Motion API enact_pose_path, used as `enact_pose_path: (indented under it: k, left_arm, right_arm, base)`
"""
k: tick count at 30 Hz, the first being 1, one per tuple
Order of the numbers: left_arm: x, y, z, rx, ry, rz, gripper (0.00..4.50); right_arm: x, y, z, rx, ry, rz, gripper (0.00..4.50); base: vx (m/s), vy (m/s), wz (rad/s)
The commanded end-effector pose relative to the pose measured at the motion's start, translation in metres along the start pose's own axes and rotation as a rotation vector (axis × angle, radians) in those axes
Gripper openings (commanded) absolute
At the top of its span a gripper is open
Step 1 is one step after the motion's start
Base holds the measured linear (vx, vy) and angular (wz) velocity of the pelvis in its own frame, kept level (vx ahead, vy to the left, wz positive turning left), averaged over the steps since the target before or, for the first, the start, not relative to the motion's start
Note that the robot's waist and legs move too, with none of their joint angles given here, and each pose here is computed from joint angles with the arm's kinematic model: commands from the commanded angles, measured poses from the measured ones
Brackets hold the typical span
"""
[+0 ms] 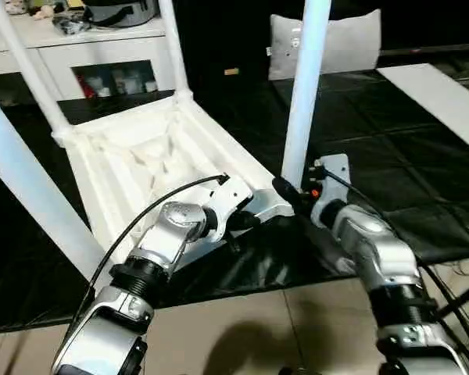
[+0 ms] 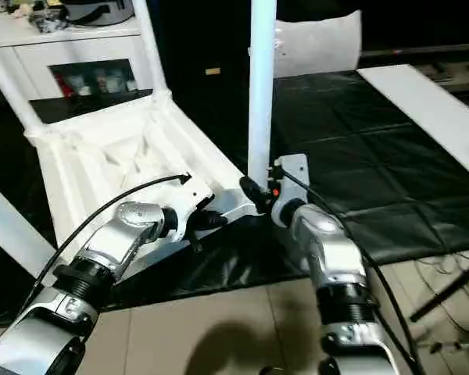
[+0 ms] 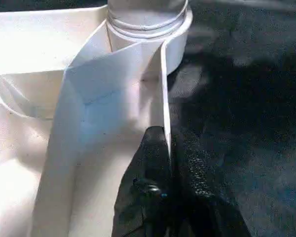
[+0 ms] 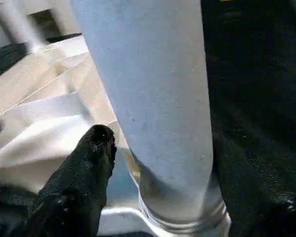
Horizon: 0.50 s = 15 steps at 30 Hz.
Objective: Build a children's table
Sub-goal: Rotate leg to tighten
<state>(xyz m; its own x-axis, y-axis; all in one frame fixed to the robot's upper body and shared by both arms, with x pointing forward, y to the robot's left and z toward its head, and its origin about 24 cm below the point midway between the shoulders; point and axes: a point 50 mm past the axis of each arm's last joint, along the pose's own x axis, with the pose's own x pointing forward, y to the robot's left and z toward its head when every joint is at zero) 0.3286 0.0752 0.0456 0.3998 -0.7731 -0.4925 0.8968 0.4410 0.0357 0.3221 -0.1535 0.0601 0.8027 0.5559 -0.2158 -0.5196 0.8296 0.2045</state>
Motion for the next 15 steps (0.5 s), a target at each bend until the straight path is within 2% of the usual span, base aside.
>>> enact_pose_path:
  k: [1, 3, 5, 7, 13, 15]
  left_arm:
    - [-0.006, 0.002, 0.008, 0.073, -0.024, -0.036, 0.0]
    - [-0.008, 0.001, 0.005, 0.091, -0.015, -0.066, 0.0]
    - [-0.015, -0.001, -0.001, 0.143, 0.014, -0.15, 0.0]
    - [-0.019, -0.001, -0.004, 0.168, 0.038, -0.188, 0.0]
    - [-0.029, -0.009, -0.014, 0.285, 0.094, -0.382, 0.0]
    - [-0.031, -0.009, -0.014, 0.297, 0.101, -0.398, 0.0]
  right_arm:
    - [-0.005, 0.004, 0.003, -0.026, -0.002, 0.108, 3.58]
    - [-0.011, 0.0, 0.005, -0.053, 0.004, 0.132, 3.75]
    - [-0.027, -0.012, 0.009, -0.129, 0.053, 0.21, 4.0]
    - [-0.034, -0.014, 0.01, -0.153, 0.082, 0.274, 4.09]
    - [-0.048, -0.011, 0.011, -0.196, 0.176, 0.508, 4.09]
    - [-0.049, -0.01, 0.011, -0.195, 0.183, 0.529, 3.75]
  base:
    - [0.0, 0.0, 0.0]
    - [0.0, 0.0, 0.0]
    - [0.0, 0.0, 0.0]
    - [0.0, 0.0, 0.0]
    - [0.0, 0.0, 0.0]
    - [0.0, 0.0, 0.0]
